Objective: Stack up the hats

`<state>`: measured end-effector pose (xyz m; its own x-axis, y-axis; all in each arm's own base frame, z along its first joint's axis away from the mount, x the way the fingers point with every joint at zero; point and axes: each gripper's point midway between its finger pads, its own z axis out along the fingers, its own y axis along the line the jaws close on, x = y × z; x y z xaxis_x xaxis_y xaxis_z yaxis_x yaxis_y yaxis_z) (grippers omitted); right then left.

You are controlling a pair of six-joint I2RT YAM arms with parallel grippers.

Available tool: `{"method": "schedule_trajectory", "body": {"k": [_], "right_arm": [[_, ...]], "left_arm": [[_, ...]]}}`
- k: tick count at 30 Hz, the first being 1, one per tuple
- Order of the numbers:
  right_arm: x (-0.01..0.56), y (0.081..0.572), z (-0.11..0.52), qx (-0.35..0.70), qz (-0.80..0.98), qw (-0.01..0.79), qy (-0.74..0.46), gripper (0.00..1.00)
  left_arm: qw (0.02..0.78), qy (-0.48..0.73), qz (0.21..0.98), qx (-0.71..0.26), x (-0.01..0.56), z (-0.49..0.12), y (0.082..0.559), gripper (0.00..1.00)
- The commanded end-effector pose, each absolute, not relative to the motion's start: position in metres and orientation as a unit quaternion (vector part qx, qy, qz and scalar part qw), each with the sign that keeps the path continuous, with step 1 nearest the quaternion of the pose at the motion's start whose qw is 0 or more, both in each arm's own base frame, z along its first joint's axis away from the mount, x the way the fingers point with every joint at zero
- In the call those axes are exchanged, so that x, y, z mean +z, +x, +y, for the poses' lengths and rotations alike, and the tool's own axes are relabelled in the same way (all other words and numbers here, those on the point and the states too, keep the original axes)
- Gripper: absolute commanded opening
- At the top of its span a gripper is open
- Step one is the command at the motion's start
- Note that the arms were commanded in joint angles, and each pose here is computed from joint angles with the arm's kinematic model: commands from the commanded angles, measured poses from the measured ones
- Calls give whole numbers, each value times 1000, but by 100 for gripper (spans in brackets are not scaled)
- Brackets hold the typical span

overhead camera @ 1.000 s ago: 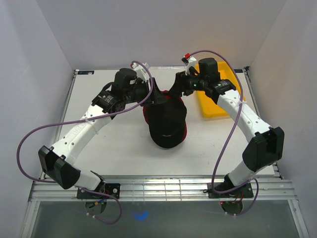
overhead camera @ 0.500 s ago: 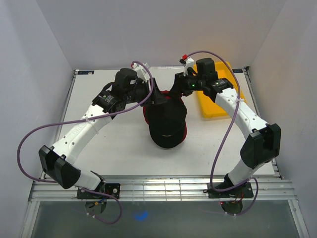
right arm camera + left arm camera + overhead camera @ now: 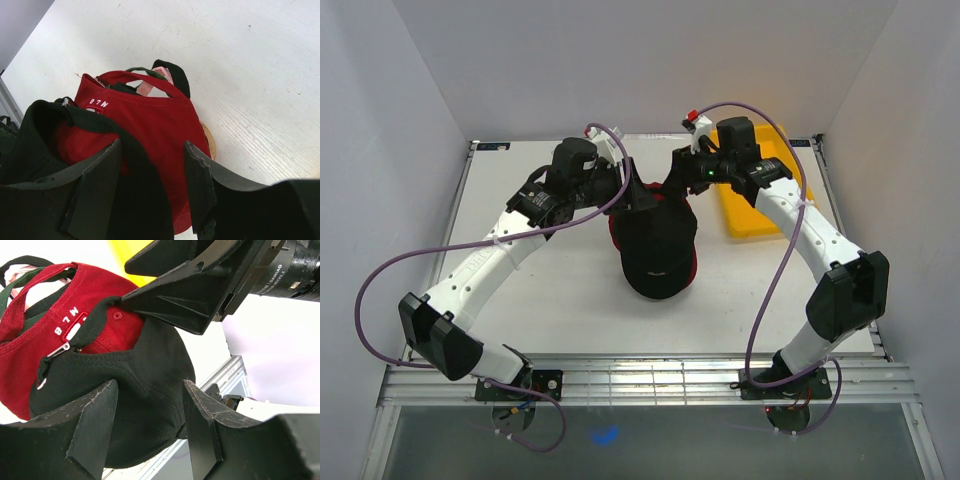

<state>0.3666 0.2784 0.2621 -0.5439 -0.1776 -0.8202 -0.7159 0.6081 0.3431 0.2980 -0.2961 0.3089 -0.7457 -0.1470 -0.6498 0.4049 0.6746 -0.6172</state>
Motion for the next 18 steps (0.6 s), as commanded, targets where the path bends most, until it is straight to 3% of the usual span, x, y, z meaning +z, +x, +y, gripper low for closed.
{"method": "schedule_trajectory", "body": {"k": [1, 9, 13, 18], "right_arm": [[289, 355, 280, 354, 785, 411, -298, 58], [279, 351, 291, 353, 790, 389, -317, 57], [274, 357, 287, 337, 798, 395, -305, 40], [277, 374, 279, 304, 811, 417, -276, 30]], "left_arm": [[363, 80, 837, -402, 327, -295, 299, 64], [361, 80, 837, -403, 326, -295, 298, 64], [361, 80, 837, -403, 325, -295, 298, 64], [358, 78, 838, -404, 323, -295, 297, 64]]}}
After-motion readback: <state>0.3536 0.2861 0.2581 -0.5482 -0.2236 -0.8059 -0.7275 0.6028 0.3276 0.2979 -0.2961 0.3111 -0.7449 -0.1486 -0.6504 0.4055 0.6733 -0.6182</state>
